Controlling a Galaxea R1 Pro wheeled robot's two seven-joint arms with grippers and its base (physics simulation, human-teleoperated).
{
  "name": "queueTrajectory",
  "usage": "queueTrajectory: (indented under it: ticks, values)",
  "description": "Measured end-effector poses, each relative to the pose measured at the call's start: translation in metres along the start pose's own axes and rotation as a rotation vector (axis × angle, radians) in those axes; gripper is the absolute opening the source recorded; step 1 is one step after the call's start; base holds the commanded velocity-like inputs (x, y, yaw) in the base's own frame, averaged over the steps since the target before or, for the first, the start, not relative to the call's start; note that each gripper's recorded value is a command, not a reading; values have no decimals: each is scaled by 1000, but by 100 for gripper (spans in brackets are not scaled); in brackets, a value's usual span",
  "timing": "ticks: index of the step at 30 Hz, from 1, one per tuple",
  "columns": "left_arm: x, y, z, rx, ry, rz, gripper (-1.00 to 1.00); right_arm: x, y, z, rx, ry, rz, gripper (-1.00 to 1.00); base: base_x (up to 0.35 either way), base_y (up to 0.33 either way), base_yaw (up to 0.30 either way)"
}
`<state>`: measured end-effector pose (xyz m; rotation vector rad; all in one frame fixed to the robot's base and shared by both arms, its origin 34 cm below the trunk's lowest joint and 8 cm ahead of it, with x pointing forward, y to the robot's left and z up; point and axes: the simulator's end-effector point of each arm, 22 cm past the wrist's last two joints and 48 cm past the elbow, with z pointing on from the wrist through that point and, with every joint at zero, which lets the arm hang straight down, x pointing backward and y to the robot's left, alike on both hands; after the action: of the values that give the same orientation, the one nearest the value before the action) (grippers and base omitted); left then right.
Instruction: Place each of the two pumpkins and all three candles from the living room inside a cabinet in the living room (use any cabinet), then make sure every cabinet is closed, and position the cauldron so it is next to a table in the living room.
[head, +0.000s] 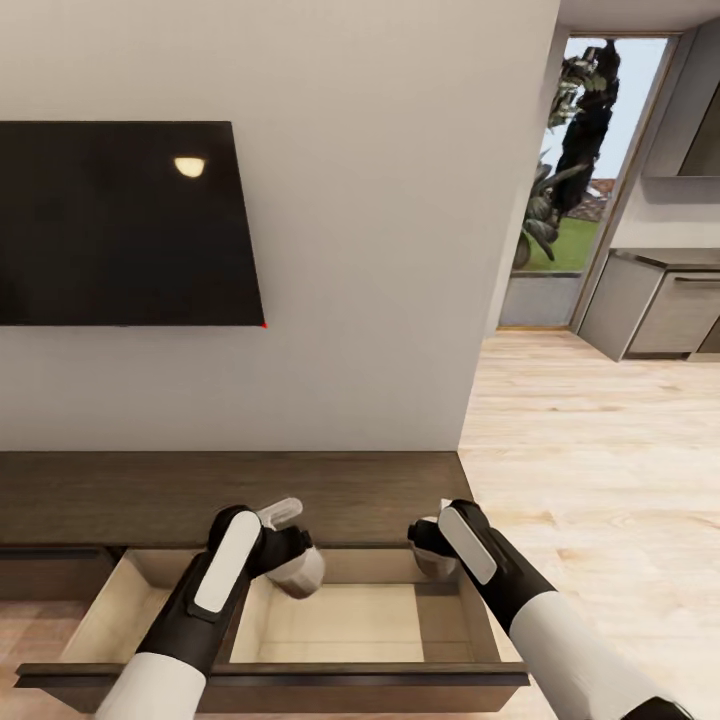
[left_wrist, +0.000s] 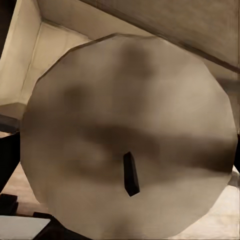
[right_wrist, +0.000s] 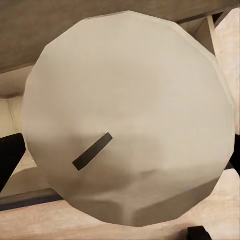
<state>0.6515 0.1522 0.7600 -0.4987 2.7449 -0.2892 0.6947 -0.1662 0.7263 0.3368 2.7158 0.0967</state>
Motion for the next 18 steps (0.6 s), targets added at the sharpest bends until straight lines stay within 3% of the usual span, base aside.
queueTrajectory:
  ticks: [3, 9, 18]
  values:
    - [10, -3, 11, -22, 30, 14, -100, 1, 1, 1, 1, 3, -2, -100, 0, 0, 0]
    - [16, 0, 24, -49, 65, 7, -100, 21, 33, 2, -21, 35, -45, -100, 0, 0, 0]
    - [19, -4, 36, -87, 38, 16, -100, 24, 35, 6, -12, 51, -52, -100, 0, 0, 0]
